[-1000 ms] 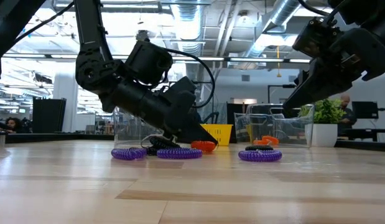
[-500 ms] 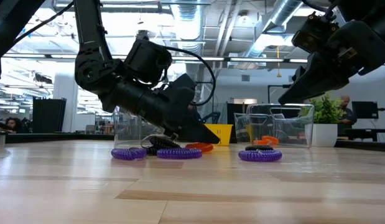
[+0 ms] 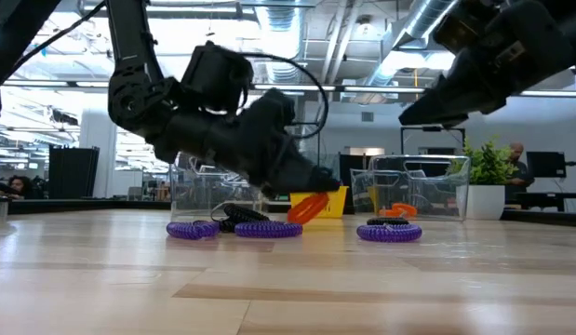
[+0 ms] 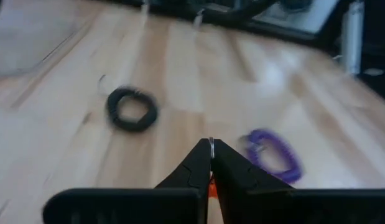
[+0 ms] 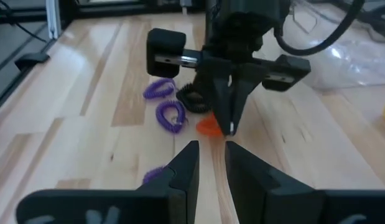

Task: Sort spring keychains
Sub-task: Put the orange spring keychain into the right transparent bin

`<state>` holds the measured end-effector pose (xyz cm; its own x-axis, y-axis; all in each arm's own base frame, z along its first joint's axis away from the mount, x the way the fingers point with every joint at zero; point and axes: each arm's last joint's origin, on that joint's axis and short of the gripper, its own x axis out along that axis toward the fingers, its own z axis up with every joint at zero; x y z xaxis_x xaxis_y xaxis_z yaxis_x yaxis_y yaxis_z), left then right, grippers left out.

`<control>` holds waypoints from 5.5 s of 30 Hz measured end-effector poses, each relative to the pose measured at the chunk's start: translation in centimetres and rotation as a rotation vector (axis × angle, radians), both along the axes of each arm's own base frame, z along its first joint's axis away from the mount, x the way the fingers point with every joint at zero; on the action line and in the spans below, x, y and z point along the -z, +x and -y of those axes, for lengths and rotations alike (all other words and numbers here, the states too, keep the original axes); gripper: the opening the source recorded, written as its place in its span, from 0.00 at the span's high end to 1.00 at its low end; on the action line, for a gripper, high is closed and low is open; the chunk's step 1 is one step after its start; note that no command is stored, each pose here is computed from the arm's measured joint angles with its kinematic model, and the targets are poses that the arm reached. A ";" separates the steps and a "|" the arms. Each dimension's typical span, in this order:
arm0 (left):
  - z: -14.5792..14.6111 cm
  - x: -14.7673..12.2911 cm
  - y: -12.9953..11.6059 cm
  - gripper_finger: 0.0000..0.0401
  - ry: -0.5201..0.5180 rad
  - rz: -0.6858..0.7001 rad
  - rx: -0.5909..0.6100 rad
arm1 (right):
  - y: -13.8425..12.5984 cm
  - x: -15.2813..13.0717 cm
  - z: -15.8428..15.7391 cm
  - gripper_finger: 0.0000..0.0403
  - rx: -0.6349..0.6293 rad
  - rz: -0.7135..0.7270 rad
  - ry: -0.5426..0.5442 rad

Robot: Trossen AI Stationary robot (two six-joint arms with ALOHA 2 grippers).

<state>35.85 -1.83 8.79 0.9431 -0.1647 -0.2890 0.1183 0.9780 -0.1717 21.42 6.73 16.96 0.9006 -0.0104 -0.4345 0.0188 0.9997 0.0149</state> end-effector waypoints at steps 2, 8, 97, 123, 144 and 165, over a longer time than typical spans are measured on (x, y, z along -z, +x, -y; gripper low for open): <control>0.3 -0.8 0.0 0.96 -0.003 0.020 0.025 | 0.1 -0.1 0.0 0.83 -0.001 0.012 0.002; 1.3 -3.9 -0.3 0.96 0.037 0.084 0.095 | 0.3 -0.6 -0.1 0.83 -0.008 0.067 0.003; 1.0 -9.3 -2.4 0.96 0.295 0.038 -0.024 | 8.4 2.6 4.5 0.83 -0.110 0.289 -0.140; 1.1 -9.3 -2.4 0.96 0.294 0.037 -0.024 | 8.3 2.7 4.1 0.99 -0.124 0.282 -0.137; 1.2 -9.3 -2.4 0.75 0.274 0.037 -0.026 | 8.3 2.7 4.2 0.99 -0.117 0.284 -0.139; 1.3 -8.9 -2.5 0.70 0.309 -0.013 -0.034 | 8.2 2.5 4.9 0.99 -0.063 0.243 -0.118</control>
